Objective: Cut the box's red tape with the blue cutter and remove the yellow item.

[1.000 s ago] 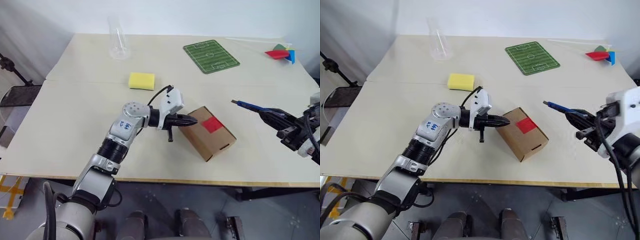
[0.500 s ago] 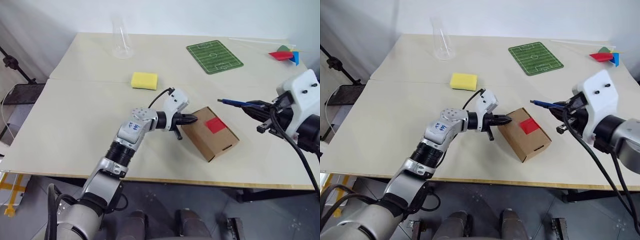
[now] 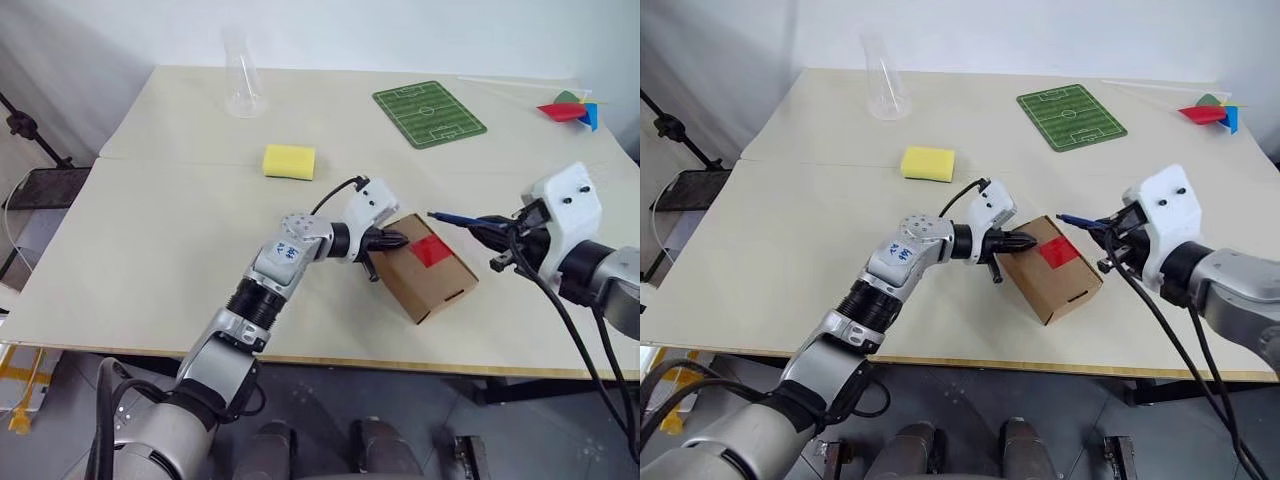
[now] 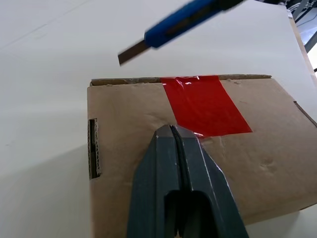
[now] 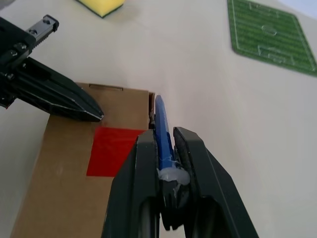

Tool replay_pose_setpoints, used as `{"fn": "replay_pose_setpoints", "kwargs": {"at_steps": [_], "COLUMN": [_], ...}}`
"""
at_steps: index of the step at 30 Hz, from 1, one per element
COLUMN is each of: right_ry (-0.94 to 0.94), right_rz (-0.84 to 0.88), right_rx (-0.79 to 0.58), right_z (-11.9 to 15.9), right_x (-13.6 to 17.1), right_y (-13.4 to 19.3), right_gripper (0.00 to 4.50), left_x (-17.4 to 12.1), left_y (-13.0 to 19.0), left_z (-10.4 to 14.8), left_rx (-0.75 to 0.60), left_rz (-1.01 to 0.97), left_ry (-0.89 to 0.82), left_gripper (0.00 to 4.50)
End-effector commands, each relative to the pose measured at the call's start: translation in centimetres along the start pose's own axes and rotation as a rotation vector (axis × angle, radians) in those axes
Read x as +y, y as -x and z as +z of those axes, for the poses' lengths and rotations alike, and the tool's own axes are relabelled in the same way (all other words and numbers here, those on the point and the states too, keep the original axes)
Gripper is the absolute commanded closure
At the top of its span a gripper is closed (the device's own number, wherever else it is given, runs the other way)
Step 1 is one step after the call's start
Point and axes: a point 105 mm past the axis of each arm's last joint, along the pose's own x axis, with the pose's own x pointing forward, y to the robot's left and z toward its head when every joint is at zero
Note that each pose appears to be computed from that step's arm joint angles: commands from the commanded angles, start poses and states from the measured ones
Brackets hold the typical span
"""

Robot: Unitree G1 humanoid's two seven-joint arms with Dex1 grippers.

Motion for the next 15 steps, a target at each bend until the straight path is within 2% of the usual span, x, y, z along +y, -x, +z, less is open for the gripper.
{"fn": "replay_pose_setpoints", "kwargs": {"at_steps": [1, 8, 15], "right_ry": [0.023, -0.004, 0.002], "right_rz": [-0.014, -0.004, -0.011], "right_rx": [-0.035, -0.027, -0.091], "right_z": [0.8, -0.1, 1.6], "right_x": [-0.2, 0.3, 0.1], "right_y": [0.1, -0.2, 0.2], "right_gripper": [4.33, 4.33, 4.33], "left_x": [-0.7, -0.8, -0.7], "left_y": [-0.5, -0.4, -0.3], "left_z": [-1.5, -1.5, -1.4], "left_rx": [0.066, 0.074, 0.076], "left_rz": [-0.024, -0.036, -0.038], "left_ry": [0.021, 0.028, 0.023], "left_gripper": [4.50, 4.50, 4.50]}}
